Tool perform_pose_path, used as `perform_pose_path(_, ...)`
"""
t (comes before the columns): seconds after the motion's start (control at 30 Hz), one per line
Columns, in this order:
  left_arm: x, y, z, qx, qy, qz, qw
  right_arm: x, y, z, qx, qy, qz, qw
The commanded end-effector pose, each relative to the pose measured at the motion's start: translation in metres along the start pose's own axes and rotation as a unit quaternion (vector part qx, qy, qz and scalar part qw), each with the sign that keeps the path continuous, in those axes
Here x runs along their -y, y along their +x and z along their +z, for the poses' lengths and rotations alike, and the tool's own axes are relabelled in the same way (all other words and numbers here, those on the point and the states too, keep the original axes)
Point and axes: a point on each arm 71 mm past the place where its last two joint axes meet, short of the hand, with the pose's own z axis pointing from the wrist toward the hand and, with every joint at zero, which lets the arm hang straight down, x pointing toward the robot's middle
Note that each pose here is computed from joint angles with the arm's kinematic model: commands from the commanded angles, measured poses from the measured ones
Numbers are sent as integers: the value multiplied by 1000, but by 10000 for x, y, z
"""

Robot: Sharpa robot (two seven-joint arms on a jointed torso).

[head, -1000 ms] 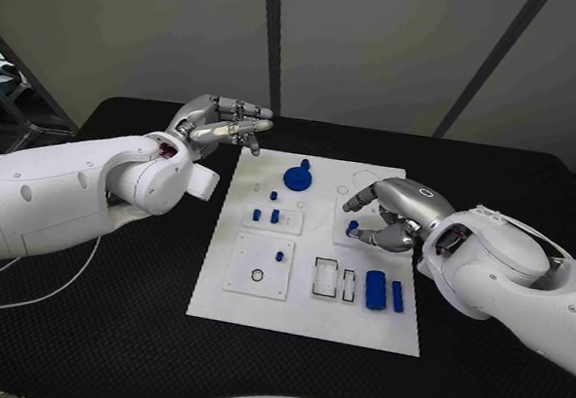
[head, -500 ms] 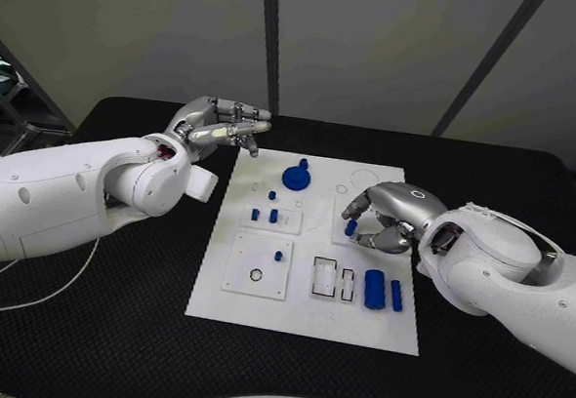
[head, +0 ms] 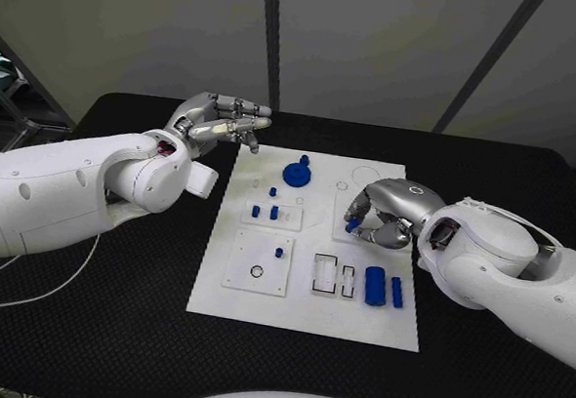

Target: Assemble the parts on the task board

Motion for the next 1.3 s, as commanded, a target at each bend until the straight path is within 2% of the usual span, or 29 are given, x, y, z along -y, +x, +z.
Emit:
perform_pose_path(0.03,9,11,5,-5,2,-3,1000,-13,-1,7,4,0,-13,1000)
perform_pose_path(0.37,9,9,3,-5,1,-3,1000,-55,-56,9,42,-5,-12,999)
perform_pose_path(0.57,3,-5,-4,-3,0,-3,1000,-147,-124,-83,63,-20,-8,998)
perform_pose_path(0.77,-1,-15,-10,-2,-1,-2,1000,-273,-361,-161,100,-39,7,994)
perform_pose_path(0.9,-2,-15,-10,-2,-1,-2,1000,-411,-451,-191,114,-59,23,991)
perform_pose_path(1.03,-3,-7,-7,-3,-1,-3,1000,-568,-478,-153,116,-82,45,989)
perform_pose_path(1.17,-4,13,1,-5,0,-4,1000,-734,-458,-54,111,-106,67,986)
perform_pose_path(1.3,-8,43,16,-8,0,-5,1000,-959,-279,71,86,-138,86,983)
